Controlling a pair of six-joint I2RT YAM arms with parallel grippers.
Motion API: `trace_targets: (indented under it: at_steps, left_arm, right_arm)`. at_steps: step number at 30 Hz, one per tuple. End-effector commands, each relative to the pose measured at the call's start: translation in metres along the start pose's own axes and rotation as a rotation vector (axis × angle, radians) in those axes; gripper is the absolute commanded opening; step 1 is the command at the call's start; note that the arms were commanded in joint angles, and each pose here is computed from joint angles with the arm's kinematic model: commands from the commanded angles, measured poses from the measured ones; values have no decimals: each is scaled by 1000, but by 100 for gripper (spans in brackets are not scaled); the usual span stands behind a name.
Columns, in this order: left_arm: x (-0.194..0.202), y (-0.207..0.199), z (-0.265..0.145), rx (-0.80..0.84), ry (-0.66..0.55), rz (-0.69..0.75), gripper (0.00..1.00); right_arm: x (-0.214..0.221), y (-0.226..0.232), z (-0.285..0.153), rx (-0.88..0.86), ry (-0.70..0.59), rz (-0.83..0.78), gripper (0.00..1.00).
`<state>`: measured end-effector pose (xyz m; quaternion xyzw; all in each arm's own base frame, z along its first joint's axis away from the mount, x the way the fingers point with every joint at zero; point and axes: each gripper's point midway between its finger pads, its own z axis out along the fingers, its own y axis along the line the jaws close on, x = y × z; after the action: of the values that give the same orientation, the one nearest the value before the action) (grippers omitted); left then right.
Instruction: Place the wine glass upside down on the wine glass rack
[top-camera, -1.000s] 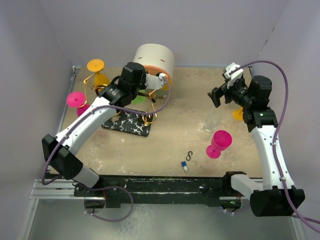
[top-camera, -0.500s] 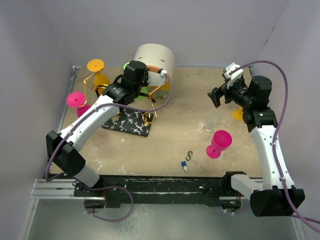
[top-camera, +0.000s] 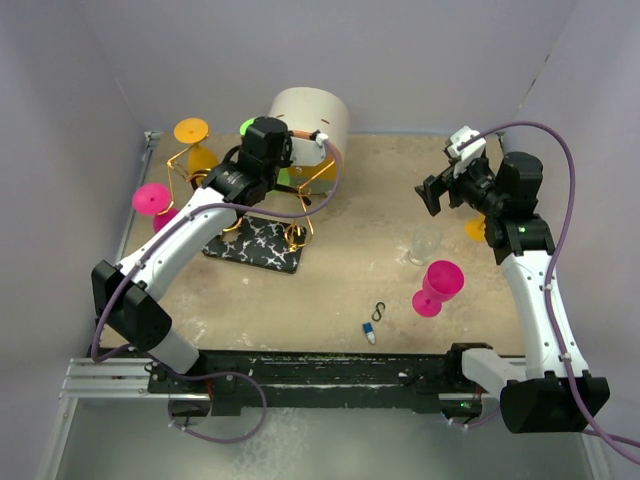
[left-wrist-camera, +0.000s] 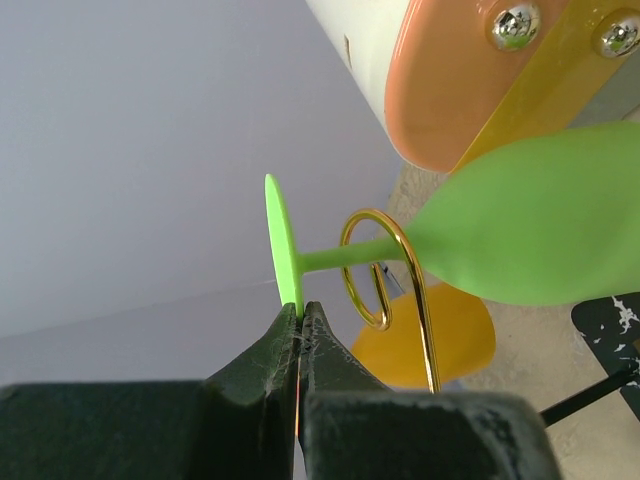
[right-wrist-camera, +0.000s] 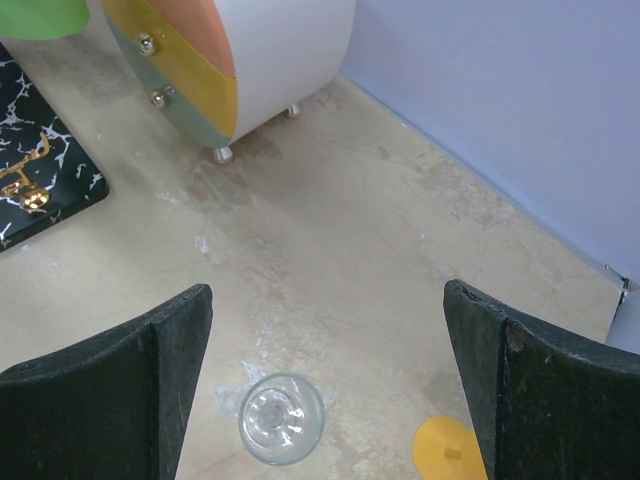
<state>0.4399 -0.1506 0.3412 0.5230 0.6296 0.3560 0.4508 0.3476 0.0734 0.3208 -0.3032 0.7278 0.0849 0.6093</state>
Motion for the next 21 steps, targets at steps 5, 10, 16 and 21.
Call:
trace_targets:
  at_steps: [5, 10, 16, 21]
  left_arm:
    - [11, 31, -15, -79, 11, -62, 0]
    - [16, 30, -17, -75, 21, -62, 0]
    - [21, 26, -22, -61, 28, -59, 0]
    - [24, 23, -24, -57, 32, -59, 0]
  right_arm:
    - [-10, -3, -2, 12, -36, -12, 100]
    - [-10, -3, -2, 10, -38, -13, 100]
    - [-11, -3, -2, 9, -40, -14, 100]
    - [-11, -2, -2, 6, -41, -14, 100]
